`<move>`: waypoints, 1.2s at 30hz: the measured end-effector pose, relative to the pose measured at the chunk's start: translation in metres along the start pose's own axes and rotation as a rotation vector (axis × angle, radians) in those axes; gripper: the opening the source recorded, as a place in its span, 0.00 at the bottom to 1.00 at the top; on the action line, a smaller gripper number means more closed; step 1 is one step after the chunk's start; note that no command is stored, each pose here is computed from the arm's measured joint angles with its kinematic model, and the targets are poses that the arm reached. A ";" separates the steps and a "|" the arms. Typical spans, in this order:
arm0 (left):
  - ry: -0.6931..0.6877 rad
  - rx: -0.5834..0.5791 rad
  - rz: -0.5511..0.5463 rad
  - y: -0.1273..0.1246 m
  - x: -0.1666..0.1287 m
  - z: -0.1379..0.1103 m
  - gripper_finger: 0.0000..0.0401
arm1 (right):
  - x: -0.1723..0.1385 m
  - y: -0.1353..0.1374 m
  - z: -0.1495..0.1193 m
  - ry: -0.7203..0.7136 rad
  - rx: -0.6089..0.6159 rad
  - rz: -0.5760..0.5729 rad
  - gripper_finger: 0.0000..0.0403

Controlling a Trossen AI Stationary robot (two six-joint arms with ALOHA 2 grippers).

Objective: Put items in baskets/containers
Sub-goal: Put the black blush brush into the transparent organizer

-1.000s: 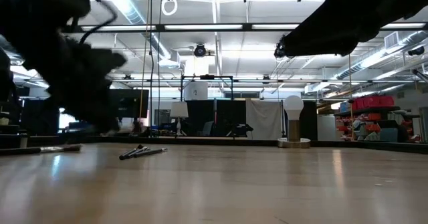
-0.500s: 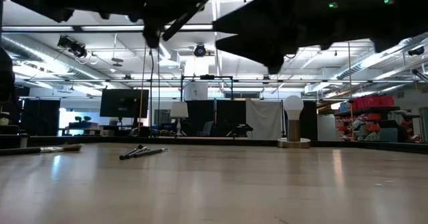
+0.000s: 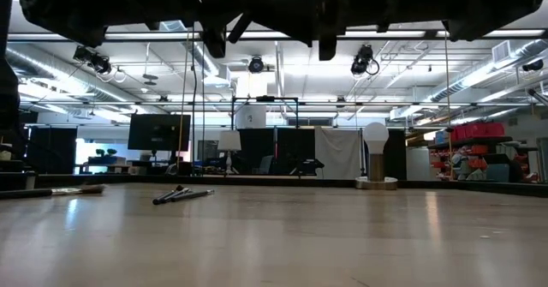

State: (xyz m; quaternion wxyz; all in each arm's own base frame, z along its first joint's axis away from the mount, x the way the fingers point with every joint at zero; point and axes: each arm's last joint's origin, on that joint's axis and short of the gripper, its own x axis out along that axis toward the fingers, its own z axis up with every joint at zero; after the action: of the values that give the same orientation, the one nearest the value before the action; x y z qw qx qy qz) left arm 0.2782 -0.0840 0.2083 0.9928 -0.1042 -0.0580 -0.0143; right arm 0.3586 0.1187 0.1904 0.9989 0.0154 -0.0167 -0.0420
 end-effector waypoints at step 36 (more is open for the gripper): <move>0.196 0.057 0.045 0.004 -0.003 -0.017 0.63 | -0.230 0.023 0.033 0.950 0.409 -0.596 0.09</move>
State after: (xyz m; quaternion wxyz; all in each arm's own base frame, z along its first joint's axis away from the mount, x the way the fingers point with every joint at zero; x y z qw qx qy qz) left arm 0.2776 -0.0833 0.1905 0.9963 -0.0753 0.0416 -0.0005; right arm 0.1302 0.1602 0.2170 0.8190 0.2287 0.4290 -0.3047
